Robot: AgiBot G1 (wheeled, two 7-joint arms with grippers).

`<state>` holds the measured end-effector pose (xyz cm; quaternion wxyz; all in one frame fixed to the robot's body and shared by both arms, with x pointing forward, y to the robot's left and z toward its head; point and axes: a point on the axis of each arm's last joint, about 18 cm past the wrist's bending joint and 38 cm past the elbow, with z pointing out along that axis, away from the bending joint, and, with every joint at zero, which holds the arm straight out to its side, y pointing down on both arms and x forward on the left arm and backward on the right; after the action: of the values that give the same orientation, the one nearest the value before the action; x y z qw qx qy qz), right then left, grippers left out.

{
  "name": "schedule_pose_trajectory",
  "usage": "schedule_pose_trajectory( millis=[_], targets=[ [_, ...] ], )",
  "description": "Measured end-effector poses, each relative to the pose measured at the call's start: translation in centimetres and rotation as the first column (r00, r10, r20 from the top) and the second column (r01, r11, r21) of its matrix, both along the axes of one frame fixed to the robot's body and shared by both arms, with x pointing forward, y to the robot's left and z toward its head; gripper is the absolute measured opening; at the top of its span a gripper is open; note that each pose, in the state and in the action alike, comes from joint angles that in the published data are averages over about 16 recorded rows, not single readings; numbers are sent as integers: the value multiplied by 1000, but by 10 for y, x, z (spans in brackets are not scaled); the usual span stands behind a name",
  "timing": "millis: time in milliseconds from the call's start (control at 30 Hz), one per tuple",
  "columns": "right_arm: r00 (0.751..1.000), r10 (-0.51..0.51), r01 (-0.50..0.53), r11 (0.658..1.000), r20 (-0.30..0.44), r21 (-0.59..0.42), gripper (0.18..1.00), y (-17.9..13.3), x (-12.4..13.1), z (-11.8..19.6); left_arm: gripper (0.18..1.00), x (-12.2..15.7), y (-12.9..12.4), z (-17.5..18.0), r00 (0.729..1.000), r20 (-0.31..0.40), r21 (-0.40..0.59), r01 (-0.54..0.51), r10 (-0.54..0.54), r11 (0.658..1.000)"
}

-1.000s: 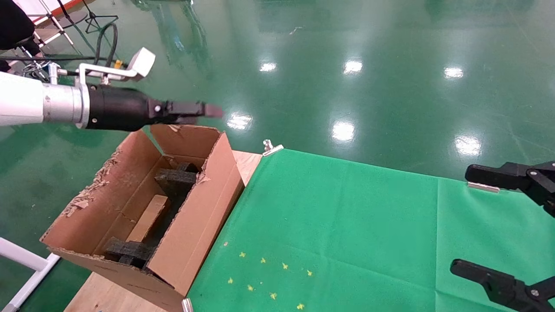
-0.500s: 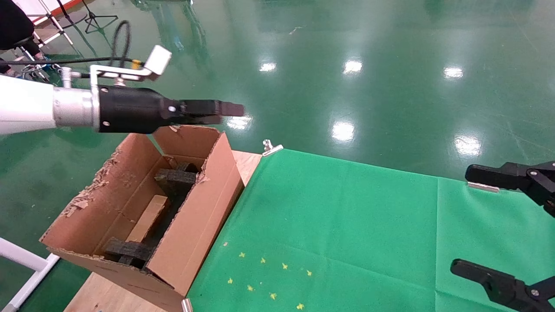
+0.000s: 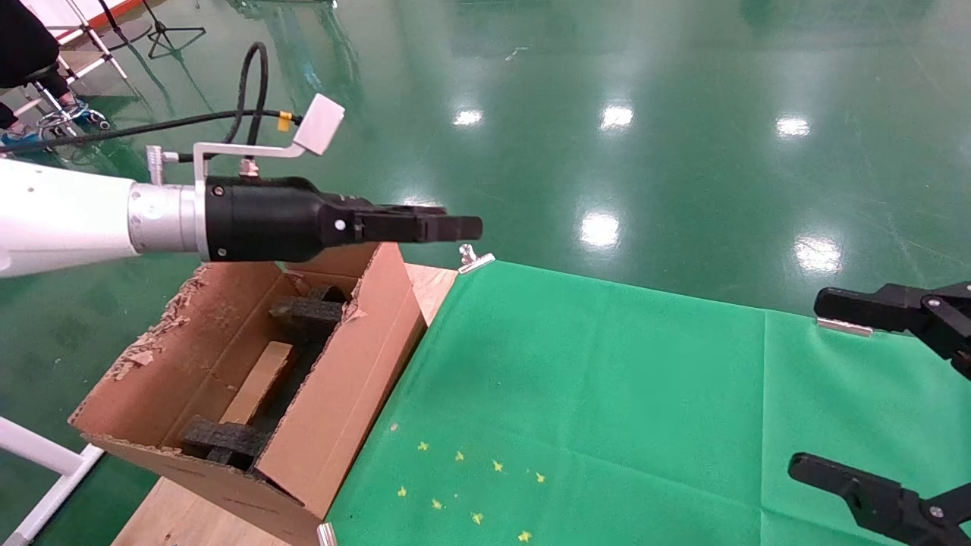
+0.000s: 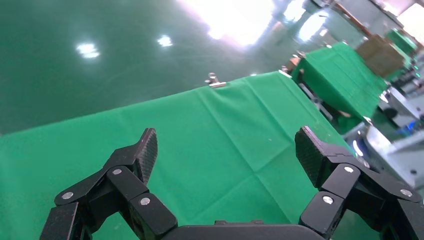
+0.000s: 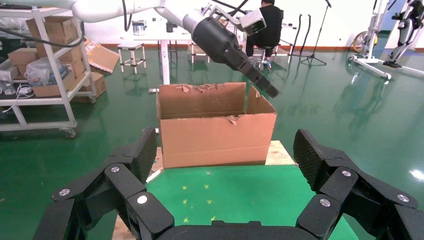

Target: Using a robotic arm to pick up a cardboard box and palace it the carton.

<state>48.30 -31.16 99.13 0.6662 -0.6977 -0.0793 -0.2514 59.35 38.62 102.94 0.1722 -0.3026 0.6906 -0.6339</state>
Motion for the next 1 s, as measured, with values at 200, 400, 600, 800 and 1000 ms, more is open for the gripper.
schedule_pose_trajectory(
  millis=[200, 400, 600, 800, 1000],
  targets=[
    [1000, 0, 0, 1000, 0, 0, 1001, 0, 0, 0, 1001, -10, -17, -6, 993, 81, 33, 84, -87, 996],
    [1000, 0, 0, 1000, 0, 0, 1001, 0, 0, 0, 1001, -23, -32, -12, 972, 162, 69, 159, -168, 985],
    [1000, 0, 0, 1000, 0, 0, 1001, 0, 0, 0, 1001, -39, -45, -17, 939, 242, 108, 225, -245, 968],
    [1000, 0, 0, 1000, 0, 0, 1001, 0, 0, 0, 1001, -56, -57, -22, 893, 320, 151, 281, -316, 948],
    [1000, 0, 0, 1000, 0, 0, 1001, 0, 0, 0, 1001, -75, -67, -27, 836, 394, 198, 327, -381, 924]
  ],
)
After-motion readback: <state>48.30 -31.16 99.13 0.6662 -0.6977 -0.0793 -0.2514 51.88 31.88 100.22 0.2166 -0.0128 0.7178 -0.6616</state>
